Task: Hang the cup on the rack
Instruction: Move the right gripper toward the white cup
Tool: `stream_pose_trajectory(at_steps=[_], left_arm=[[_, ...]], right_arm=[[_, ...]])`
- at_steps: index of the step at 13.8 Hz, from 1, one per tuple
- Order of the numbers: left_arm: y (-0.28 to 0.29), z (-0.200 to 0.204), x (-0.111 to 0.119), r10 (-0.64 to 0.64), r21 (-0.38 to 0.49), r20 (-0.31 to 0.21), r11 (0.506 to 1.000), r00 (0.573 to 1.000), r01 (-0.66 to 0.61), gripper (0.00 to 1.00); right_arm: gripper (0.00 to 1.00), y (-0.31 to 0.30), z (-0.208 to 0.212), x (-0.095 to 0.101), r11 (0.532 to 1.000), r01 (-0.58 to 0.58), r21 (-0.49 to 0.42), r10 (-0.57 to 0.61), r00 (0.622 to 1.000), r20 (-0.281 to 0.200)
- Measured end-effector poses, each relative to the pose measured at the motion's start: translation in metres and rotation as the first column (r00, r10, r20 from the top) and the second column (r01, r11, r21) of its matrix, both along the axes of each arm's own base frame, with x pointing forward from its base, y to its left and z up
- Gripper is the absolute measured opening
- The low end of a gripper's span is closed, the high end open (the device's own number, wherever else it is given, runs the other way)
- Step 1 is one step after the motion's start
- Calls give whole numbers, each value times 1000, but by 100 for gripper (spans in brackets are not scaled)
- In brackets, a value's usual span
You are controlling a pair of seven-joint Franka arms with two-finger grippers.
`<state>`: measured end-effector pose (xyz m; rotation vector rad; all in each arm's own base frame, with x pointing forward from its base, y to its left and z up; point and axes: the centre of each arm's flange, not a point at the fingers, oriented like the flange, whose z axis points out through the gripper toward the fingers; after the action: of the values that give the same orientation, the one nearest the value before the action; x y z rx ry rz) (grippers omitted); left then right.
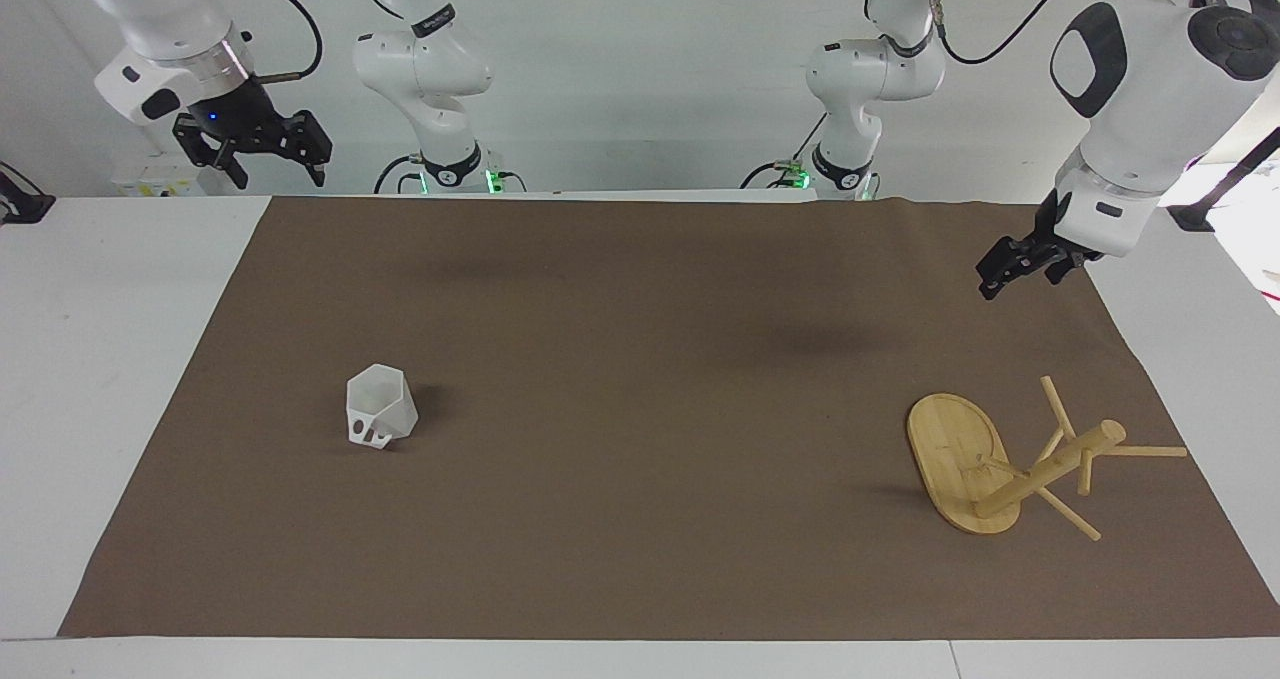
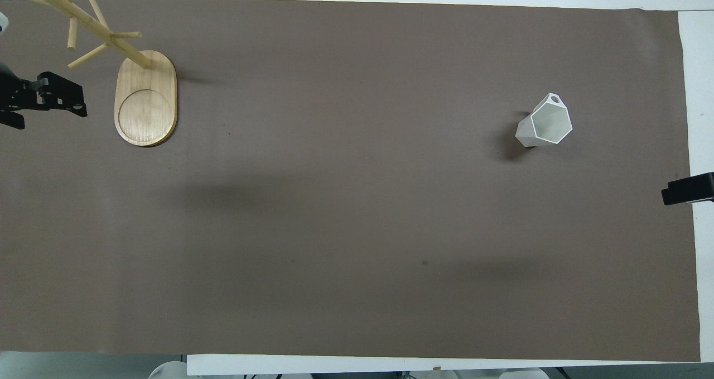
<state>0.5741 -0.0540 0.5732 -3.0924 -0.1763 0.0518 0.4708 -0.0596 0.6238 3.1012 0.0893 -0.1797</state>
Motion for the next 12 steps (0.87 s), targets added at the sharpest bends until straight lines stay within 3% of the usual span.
stream_pose_trajectory(at_steps=[7,9,12], left_arm=[[0,0,0,0,0,0,1000,1000,0,100],[0,0,0,0,0,0,1000,1000,0,100],[0,0,0,0,0,0,1000,1000,0,100]], right_arm=[[99,1,0,0,1000,-1,0,1,1000,-2],[99,5,-2,-2,1000,-12,2,12,1000,-25],[99,19,-1,0,987,-157,17,157,987,-20]])
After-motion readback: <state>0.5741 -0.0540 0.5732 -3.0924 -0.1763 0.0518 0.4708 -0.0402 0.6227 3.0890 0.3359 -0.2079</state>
